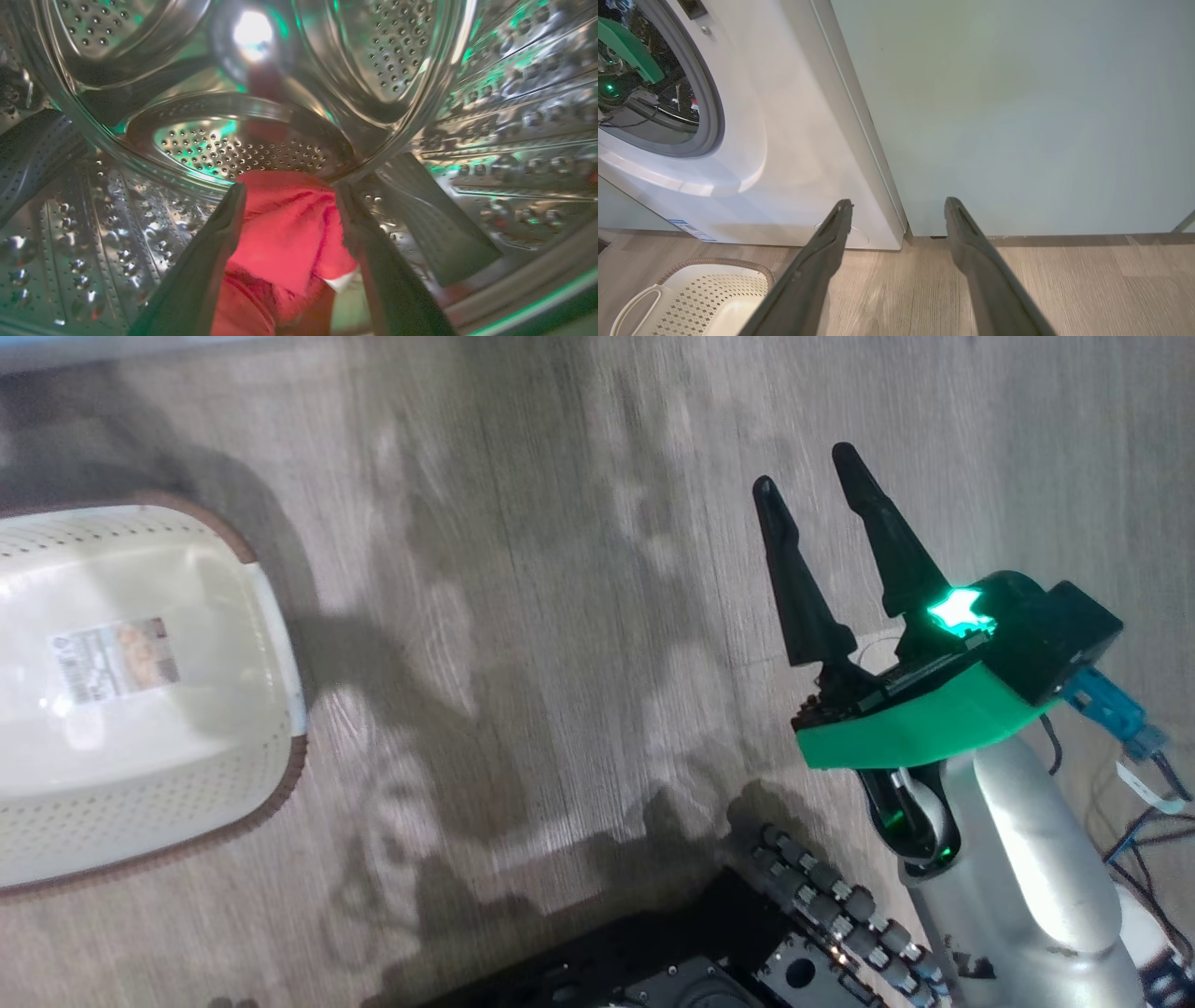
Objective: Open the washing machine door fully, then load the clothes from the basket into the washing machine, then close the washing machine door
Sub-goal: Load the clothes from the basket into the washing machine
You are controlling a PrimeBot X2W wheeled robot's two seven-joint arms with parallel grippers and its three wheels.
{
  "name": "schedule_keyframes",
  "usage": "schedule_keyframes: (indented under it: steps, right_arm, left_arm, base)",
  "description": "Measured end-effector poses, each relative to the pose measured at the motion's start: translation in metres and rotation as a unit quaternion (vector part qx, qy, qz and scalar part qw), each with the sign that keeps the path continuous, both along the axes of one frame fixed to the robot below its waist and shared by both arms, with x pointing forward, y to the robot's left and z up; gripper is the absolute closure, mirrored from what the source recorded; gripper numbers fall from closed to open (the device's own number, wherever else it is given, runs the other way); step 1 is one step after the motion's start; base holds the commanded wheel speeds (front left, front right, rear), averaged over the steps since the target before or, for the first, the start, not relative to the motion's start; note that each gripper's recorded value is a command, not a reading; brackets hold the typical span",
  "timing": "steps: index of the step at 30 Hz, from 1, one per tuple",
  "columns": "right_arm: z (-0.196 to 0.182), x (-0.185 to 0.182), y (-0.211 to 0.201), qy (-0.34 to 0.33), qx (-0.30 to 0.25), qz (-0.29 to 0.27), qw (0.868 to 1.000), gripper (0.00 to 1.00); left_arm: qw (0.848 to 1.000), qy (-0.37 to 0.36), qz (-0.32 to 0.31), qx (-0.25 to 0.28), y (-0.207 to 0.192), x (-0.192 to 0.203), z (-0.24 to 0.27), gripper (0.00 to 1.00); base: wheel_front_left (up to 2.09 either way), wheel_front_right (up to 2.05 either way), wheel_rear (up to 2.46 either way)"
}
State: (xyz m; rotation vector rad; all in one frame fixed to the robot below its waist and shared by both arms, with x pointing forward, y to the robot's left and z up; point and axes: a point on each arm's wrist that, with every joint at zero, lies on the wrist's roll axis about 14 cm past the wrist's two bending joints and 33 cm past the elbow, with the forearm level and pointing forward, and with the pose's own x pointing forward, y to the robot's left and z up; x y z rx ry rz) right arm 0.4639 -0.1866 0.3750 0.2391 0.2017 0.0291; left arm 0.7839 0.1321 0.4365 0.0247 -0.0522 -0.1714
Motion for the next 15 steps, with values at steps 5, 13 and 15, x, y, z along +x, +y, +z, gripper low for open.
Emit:
schedule_keyframes:
  steps: [5,13,15]
  right_arm:
    - [0.014,0.002,0.003,-0.017,-0.008,0.007,1.000,0.00]
    - [0.052,-0.001,0.007,-0.060,-0.015,0.012,0.998,0.00]
    - [0.058,-0.008,0.007,-0.064,-0.018,0.010,0.998,0.00]
  left_arm:
    - [1.000,0.008,-0.014,-0.004,-0.009,-0.024,0.003,0.00]
    - [0.999,0.028,-0.025,-0.011,-0.014,-0.075,0.014,0.00]
    - [0.999,0.035,-0.024,-0.018,-0.013,-0.091,0.017,0.00]
  base:
    - [0.00,0.00,0.00]
    - [0.00,0.00,0.00]
    - [0.00,0.00,0.00]
